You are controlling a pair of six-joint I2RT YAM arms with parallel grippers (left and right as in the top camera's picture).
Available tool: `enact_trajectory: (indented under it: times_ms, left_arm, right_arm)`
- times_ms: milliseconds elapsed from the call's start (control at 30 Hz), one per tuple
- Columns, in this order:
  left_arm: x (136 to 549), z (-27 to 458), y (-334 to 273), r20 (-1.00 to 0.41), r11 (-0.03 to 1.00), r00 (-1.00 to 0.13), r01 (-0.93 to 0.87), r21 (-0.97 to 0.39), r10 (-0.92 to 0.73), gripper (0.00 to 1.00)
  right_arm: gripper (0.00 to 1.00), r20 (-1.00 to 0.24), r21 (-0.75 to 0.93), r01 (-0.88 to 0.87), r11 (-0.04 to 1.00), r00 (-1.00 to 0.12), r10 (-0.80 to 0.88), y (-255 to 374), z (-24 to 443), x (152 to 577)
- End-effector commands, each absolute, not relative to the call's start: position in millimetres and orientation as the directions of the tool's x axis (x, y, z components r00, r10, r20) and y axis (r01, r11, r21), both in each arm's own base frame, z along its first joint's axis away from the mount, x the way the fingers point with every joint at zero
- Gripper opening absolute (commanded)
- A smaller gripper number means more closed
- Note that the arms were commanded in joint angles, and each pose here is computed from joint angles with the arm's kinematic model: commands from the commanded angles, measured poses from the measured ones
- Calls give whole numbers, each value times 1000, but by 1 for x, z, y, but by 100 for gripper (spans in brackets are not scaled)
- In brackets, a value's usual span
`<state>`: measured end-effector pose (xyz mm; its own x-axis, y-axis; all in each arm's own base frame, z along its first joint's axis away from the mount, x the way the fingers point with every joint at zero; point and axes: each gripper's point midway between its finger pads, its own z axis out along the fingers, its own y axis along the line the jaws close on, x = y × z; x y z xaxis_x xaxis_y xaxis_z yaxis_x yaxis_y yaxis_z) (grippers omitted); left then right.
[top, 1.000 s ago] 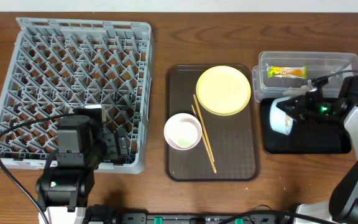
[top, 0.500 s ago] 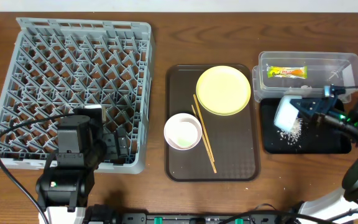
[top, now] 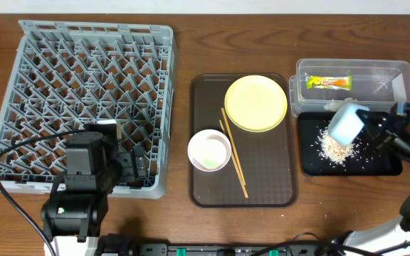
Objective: Sort waste into correct bins and load items into the dishwasher
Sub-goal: 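Tip the blue bowl over the black tray to dump the rice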
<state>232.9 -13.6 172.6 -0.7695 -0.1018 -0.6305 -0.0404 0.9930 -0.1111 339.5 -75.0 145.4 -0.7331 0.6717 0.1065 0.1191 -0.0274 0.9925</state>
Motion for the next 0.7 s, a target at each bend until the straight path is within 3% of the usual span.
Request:
enact_trajectory:
  times_ms: [0,267,400,500,667]
  left_arm:
    - [236,181,-13,-646,992,-755,-48,-117,-113,95]
    - [236,181,-13,-646,992,-755,-48,-118,-113,95]
    - [236,181,-13,-646,992,-755,-48,-118,-113,95]
    - [236,181,-13,-646,992,-755,-48,-117,-113,95]
    - [236,181,-13,-646,992,-755,-48,-117,-113,95]
  right_arm:
    - [1,129,992,99,-83,-701,702,-92,155,336]
    - [1,139,990,121,-76,-703,697,-89,151,336]
    - [1,163,972,236,14,-713,681,-75,127,332]
    - [1,101,983,178,52,-746,658,-65,130,330]
    - [1,52,998,66,-3,-755,654,-61,150,332]
